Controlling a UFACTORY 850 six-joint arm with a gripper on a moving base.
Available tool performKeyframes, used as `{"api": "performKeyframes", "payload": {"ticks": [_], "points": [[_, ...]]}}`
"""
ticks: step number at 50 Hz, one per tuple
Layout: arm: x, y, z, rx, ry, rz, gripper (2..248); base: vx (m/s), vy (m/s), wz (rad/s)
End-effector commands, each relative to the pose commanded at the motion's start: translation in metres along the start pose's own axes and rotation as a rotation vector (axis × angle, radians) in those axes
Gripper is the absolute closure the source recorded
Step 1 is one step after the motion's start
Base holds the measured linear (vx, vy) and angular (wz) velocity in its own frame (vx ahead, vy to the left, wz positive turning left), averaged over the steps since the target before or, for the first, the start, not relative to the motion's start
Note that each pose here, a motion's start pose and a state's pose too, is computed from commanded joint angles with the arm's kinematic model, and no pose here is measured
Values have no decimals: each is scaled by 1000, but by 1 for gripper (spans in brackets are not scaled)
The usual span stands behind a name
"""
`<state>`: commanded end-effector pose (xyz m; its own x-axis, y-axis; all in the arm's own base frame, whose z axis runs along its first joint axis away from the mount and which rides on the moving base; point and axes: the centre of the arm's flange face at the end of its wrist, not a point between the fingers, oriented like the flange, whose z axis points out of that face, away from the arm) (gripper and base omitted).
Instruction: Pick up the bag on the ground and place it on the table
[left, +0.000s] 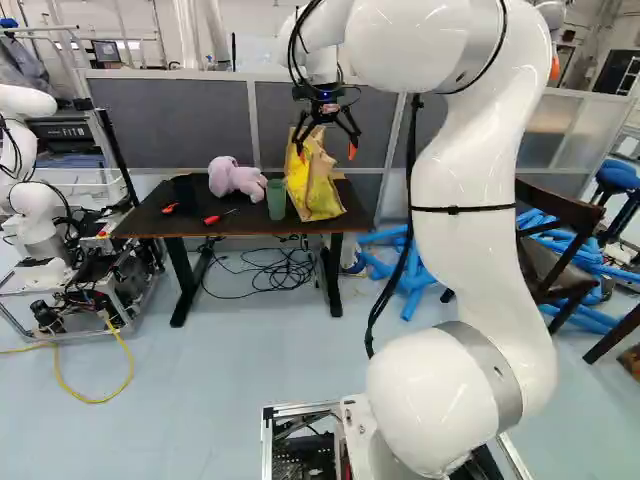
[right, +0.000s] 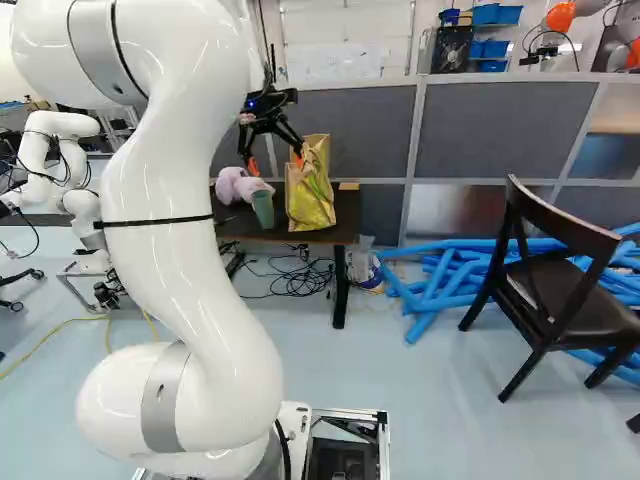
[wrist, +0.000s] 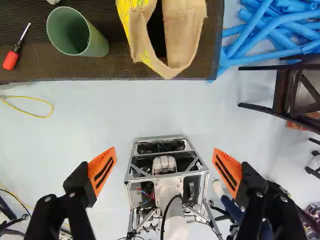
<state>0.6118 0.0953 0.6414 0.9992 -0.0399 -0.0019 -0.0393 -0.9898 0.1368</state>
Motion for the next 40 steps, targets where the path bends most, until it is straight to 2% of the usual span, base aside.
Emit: {"api": "performKeyframes", "payload": {"ticks": [40], "points": [[-1,1,3,5,13,-2,3,0,0,0]]}}
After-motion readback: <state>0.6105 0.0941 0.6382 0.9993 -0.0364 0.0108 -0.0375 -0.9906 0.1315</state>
